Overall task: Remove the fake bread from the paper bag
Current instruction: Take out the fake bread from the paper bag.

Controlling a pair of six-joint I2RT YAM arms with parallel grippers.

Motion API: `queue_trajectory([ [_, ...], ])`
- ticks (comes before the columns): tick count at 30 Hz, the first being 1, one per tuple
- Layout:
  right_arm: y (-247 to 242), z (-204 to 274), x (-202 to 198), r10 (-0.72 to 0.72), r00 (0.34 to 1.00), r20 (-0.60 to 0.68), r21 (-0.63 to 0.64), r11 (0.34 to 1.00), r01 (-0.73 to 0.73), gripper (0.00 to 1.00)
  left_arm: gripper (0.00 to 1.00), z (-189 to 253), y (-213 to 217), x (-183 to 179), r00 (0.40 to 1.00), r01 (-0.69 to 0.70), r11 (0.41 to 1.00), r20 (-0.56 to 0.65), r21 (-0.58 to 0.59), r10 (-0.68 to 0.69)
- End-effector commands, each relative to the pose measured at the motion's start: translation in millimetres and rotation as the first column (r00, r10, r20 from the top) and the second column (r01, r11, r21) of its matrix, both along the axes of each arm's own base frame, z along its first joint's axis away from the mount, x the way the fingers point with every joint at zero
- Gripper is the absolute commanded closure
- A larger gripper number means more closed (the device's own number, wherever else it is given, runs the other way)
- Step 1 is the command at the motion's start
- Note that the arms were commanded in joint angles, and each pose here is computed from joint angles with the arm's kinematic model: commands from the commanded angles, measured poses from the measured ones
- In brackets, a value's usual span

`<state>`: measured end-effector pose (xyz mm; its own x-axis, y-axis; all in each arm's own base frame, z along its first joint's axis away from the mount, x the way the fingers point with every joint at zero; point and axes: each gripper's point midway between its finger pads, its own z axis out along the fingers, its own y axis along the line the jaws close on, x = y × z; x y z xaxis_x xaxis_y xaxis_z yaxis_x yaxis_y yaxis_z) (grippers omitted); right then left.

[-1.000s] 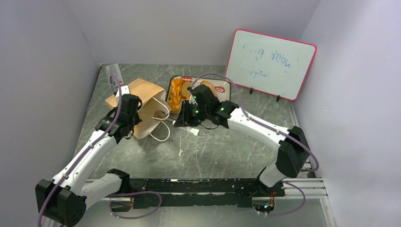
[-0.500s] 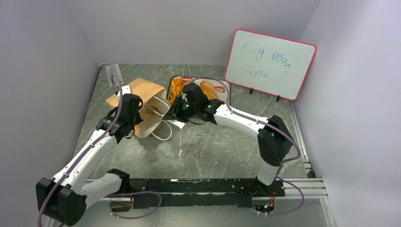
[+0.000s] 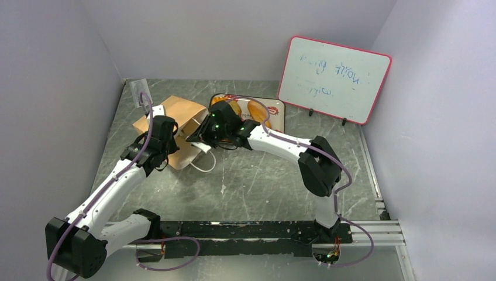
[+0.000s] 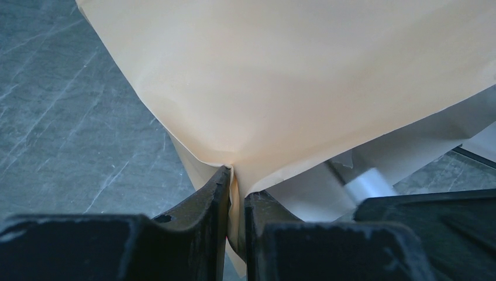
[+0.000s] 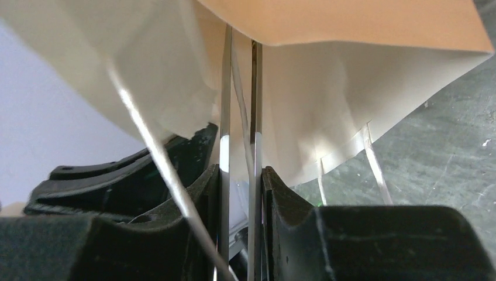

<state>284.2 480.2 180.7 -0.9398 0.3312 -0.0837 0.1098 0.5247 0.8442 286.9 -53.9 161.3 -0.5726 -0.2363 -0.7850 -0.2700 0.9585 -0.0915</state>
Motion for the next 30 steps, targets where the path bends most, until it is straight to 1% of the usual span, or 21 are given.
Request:
queue_trajectory([
  [1,13,3,-2,-0.035,0.999,-0.025,0.020,0.999,0.036,0.74,0.93,5,-15,6,0.998,0.047,0.998,0.036,-0.049,-0.045],
  [6,13,-12,-6,-0.060,0.996,-0.069,0.017,0.998,0.061,0.71,0.93,6,-17,8,0.998,0.057,0.997,0.036,-0.046,-0.055],
  [17,8,-37,5,-0.148,0.982,-0.115,0.018,0.988,0.151,0.65,0.93,11,-19,10,0.997,0.074,0.997,0.030,-0.038,-0.073],
  [25,6,-44,23,-0.201,0.975,-0.096,0.030,0.978,0.205,0.59,0.93,10,-18,6,0.997,0.079,0.996,0.020,-0.034,-0.079],
  [30,8,-44,29,-0.215,0.972,-0.094,0.043,0.975,0.220,0.58,0.93,10,-19,4,0.996,0.085,0.996,0.016,-0.040,-0.085],
])
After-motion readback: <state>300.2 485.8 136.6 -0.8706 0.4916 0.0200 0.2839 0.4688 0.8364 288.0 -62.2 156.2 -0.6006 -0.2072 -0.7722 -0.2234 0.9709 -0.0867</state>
